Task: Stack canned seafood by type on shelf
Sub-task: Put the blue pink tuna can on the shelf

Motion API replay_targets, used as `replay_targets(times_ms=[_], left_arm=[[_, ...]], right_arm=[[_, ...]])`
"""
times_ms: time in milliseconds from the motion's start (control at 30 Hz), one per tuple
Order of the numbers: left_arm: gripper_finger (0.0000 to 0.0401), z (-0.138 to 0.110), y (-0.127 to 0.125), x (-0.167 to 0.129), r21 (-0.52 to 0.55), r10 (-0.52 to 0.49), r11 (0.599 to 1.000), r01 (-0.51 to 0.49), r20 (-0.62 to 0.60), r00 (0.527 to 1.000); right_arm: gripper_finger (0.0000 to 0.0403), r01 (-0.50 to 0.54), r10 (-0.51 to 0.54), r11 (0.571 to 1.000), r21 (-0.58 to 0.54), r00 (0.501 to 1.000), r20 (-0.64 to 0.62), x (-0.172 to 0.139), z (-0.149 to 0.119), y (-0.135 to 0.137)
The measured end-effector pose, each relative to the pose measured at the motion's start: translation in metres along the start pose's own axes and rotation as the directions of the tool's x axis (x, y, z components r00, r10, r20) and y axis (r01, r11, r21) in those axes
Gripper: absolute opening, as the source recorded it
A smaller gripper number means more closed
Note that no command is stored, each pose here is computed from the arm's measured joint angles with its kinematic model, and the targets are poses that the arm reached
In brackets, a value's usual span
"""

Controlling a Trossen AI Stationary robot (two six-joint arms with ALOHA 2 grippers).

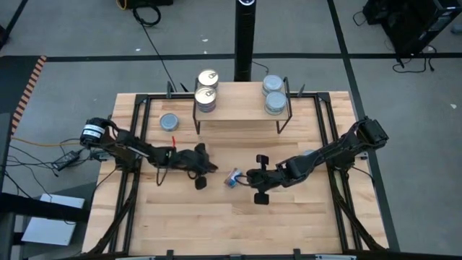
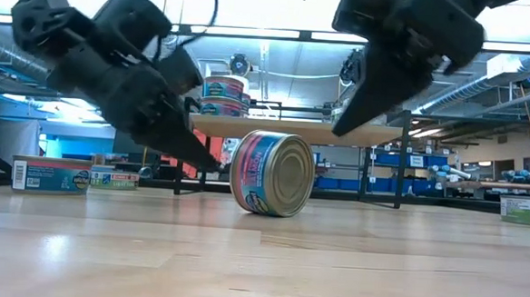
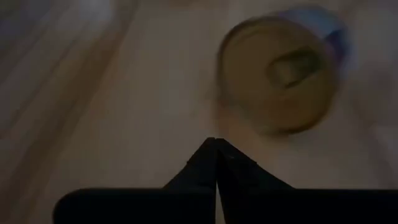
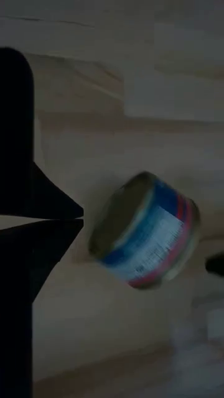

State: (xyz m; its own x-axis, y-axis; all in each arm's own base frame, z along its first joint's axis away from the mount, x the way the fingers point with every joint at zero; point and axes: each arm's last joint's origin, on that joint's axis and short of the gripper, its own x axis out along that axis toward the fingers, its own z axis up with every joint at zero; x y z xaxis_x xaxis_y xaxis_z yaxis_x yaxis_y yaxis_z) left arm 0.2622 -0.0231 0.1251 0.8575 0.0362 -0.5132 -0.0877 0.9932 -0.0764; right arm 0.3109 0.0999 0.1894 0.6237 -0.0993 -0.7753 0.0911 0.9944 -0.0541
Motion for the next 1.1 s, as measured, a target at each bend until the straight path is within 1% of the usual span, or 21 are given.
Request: replay_targets(times_ms=[67,233,400,633,767,867,967,1100], left_arm=[[0.0008,-0.003,0.000,-0.004,0.001,-0.048,0.999,0.048,0.058,0.997],[0.0008,-0.017,0.003,-0.014,0.022,-0.079,0.997,0.077,0.141,0.987],[0.0008,-0.027,0.006,-0.021,0.020,-0.080,0.997,0.077,0.159,0.984],[0.0008,-0.028,0.006,-0.022,0.018,-0.077,0.997,0.075,0.160,0.984],[0.0008,-0.027,0.006,-0.022,0.017,-0.078,0.997,0.076,0.174,0.982],[0.0008,-0.026,0.006,-0.021,0.024,-0.078,0.997,0.075,0.182,0.980],[0.0008,-0.026,0.006,-0.021,0.035,-0.075,0.997,0.070,0.187,0.979],[0.0008,-0.028,0.007,-0.020,0.034,-0.068,0.997,0.063,0.178,0.982]], right_arm=[[0.0028,0.008,-0.008,1.000,0.007,1.000,0.005,-0.002,0.008,-0.004],[0.0045,0.019,-0.019,1.000,-0.009,0.999,0.048,-0.010,0.032,-0.012],[0.0076,0.033,-0.030,0.998,-0.051,0.998,0.060,-0.014,0.044,-0.019],[0.0147,0.037,-0.033,0.995,-0.095,0.998,0.050,-0.019,0.061,-0.025],[0.0190,0.025,-0.022,0.989,-0.149,1.000,0.021,-0.014,0.069,-0.021],[0.0219,0.023,-0.031,0.983,-0.180,0.999,-0.039,-0.008,0.074,-0.018],[0.0242,0.024,-0.053,0.973,-0.230,0.991,-0.120,0.000,0.079,-0.015],[0.0265,0.021,-0.078,0.956,-0.291,0.979,-0.187,0.005,0.092,-0.011]])
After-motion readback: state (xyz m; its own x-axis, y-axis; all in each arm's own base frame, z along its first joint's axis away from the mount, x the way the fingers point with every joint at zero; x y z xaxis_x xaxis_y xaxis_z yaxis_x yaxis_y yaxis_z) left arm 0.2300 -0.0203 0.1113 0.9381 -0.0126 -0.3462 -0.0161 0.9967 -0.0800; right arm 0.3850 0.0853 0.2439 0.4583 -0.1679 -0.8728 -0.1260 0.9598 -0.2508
